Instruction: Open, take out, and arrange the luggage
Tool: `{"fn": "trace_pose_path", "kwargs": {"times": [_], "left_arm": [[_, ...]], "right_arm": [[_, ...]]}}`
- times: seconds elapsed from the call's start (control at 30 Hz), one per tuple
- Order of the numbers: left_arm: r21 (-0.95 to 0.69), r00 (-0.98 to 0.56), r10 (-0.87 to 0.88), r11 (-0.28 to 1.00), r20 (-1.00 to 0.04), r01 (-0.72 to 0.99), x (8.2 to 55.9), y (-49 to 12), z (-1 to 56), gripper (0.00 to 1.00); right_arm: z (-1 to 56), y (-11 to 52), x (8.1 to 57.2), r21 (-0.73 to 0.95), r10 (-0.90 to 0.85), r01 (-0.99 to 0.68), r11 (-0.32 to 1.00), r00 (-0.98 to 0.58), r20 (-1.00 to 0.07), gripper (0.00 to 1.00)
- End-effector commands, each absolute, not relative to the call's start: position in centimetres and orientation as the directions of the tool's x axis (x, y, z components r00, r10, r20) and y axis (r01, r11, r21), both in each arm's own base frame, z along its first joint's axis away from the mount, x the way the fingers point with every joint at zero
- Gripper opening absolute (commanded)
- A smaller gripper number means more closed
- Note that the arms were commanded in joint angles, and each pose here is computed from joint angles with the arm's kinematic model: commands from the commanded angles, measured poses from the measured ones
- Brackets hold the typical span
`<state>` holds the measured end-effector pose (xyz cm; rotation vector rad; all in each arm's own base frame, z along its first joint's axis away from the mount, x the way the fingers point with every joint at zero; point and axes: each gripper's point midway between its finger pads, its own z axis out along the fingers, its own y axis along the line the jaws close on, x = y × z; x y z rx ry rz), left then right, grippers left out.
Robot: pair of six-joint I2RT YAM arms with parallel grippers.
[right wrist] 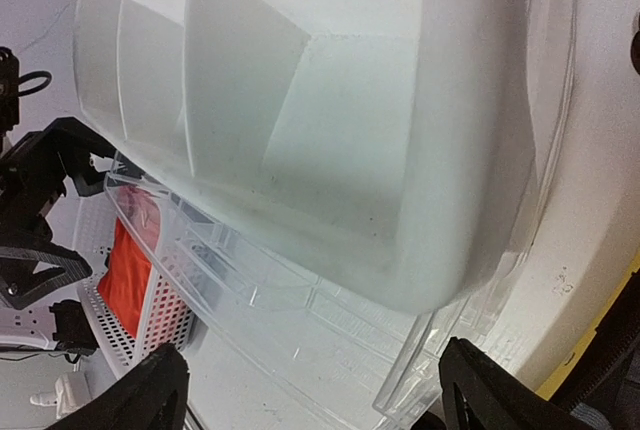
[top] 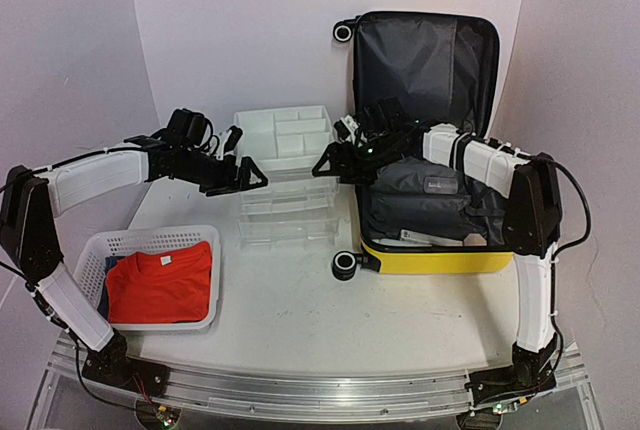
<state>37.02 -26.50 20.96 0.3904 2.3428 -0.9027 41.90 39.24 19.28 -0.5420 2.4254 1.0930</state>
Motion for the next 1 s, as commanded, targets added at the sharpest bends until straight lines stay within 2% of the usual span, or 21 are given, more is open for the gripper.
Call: {"fn": "trace_pose_path", "kwargs": {"times": [0.0, 0.33, 0.6, 0.77, 0.97], "left_arm": [[-0.543, -0.739, 0.051, 0.645, -0.672, 0.538, 35.7, -28.1, 24.3, 0.95], [-0.598, -0.775, 0.040, 0.612, -0.631, 0.518, 32.7, -28.0, 24.2, 0.95], [-0.587, -0.779, 0.022, 0.645, -0.626, 0.490, 32.7, -27.3, 23.9, 0.95], [-0.516, -0.773, -0.002, 0.746, -0.634, 0.421, 33.7, -25.3, 23.4, 0.96], [-0.381, -0.684, -0.014, 0.839, -0.730, 0.389, 33.6, -21.6, 26.3, 0.99]], "right_arm": [[24.4, 40.3, 40.8, 0.648, -0.123, -0.570, 0.505, -0.791, -0.600, 0.88], [24.6, 38.9, 38.1, 0.695, -0.087, -0.528, 0.487, -0.822, -0.563, 0.87], [24.5, 38.4, 37.1, 0.705, -0.073, -0.514, 0.488, -0.830, -0.554, 0.87], [24.0, 36.6, 38.3, 0.637, -0.037, -0.487, 0.597, -0.810, -0.585, 0.92], [24.5, 30.0, 38.9, 0.496, -0.022, -0.409, 0.766, -0.787, -0.616, 0.98]]}}
